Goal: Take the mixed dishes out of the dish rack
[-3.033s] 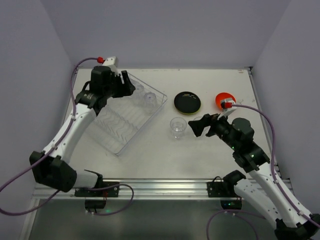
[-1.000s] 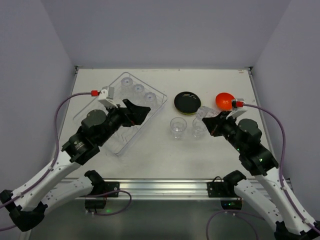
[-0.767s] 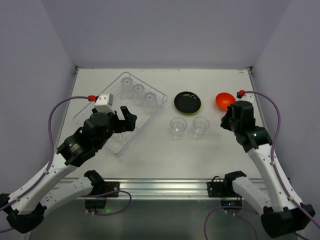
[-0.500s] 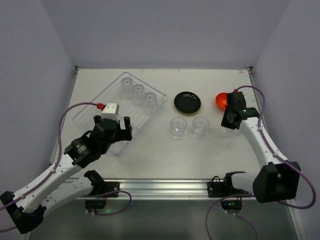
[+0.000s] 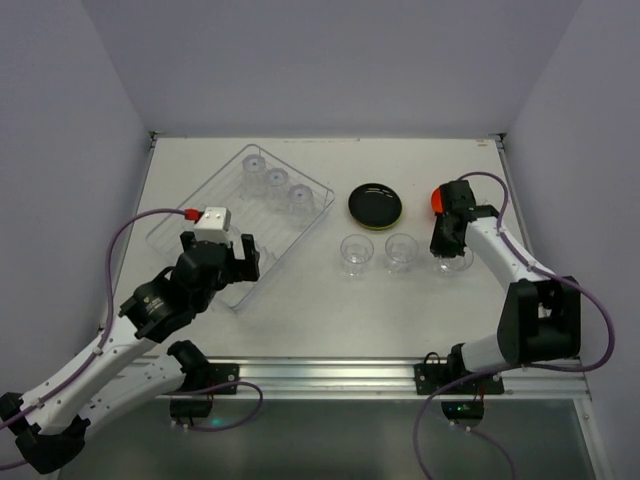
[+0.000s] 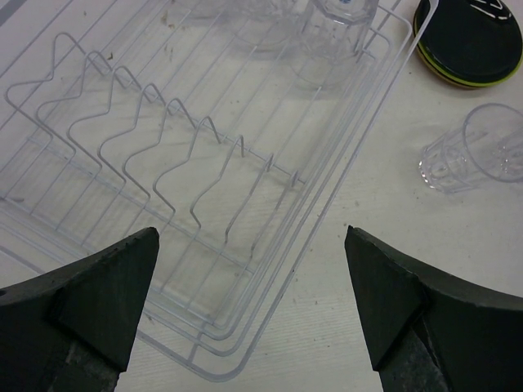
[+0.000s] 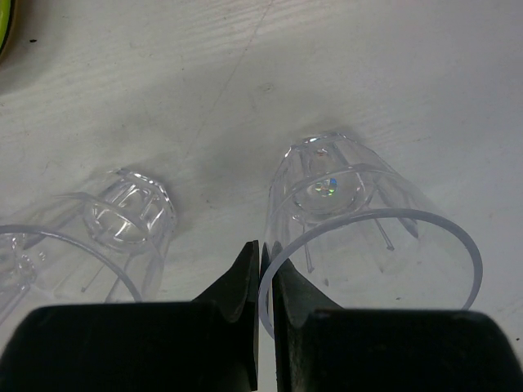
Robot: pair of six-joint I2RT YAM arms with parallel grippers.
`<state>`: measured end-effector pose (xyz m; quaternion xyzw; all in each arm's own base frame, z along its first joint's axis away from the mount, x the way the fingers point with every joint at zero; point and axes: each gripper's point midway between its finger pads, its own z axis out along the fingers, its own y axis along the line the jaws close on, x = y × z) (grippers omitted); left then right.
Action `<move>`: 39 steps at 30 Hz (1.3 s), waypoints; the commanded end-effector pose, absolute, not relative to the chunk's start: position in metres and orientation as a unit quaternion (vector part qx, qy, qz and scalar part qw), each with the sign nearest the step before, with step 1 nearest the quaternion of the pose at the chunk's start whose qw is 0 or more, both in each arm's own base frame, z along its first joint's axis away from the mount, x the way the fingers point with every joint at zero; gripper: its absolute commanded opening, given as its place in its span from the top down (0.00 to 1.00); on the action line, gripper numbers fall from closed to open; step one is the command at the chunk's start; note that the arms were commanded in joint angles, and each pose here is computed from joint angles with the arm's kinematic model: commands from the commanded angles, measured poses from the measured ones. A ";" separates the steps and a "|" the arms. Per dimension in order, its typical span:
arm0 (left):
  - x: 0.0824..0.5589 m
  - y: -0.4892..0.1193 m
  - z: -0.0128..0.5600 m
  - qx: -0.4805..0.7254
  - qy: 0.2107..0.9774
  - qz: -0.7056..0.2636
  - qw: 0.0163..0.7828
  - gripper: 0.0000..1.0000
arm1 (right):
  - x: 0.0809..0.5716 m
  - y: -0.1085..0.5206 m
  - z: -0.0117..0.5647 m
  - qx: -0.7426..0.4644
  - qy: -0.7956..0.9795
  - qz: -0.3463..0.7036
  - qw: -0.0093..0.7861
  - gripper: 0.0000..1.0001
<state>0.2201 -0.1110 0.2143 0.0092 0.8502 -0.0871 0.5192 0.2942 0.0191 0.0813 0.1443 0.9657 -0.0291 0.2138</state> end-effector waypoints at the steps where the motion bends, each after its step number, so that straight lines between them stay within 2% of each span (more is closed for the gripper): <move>1: 0.225 -0.106 0.218 0.004 0.842 -0.076 0.534 0.00 | 0.315 0.021 0.087 0.141 0.962 -0.023 0.235 1.00; 6: 0.227 -0.109 0.214 0.010 0.847 -0.071 0.527 0.00 | 0.320 0.026 0.084 0.139 0.961 -0.010 0.238 0.99; 13: 0.228 -0.107 0.213 0.008 0.849 -0.062 0.525 0.00 | 0.323 0.034 0.090 0.125 0.962 0.010 0.244 0.90; 18: 0.228 -0.106 0.213 0.005 0.848 -0.060 0.526 0.00 | 0.319 0.034 0.102 0.125 0.959 0.013 0.255 0.73; 20: 0.229 -0.106 0.213 0.004 0.849 -0.058 0.526 0.00 | 0.318 0.034 0.113 0.127 0.953 0.018 0.273 0.62; 26: 0.231 -0.101 0.210 -0.013 0.854 -0.040 0.519 0.00 | 0.311 0.031 0.144 0.127 0.943 0.019 0.307 0.61; 29: 0.233 -0.104 0.214 -0.035 0.860 -0.043 0.507 0.00 | 0.302 0.031 0.177 0.127 0.927 0.034 0.351 0.60; 33: 0.240 -0.138 0.237 -0.023 0.861 -0.107 0.497 0.00 | 0.294 0.047 0.229 0.090 0.884 0.096 0.449 0.57; 36: 0.255 -0.153 0.241 -0.025 0.867 -0.104 0.487 0.00 | 0.276 0.077 0.266 0.034 0.827 0.191 0.528 0.24; 37: 0.264 -0.154 0.258 -0.044 0.857 -0.102 0.503 0.00 | 0.265 0.081 0.267 0.025 0.812 0.207 0.545 0.19; 39: 0.281 -0.162 0.253 -0.080 0.858 -0.091 0.498 0.00 | 0.262 0.084 0.277 0.019 0.789 0.222 0.572 0.09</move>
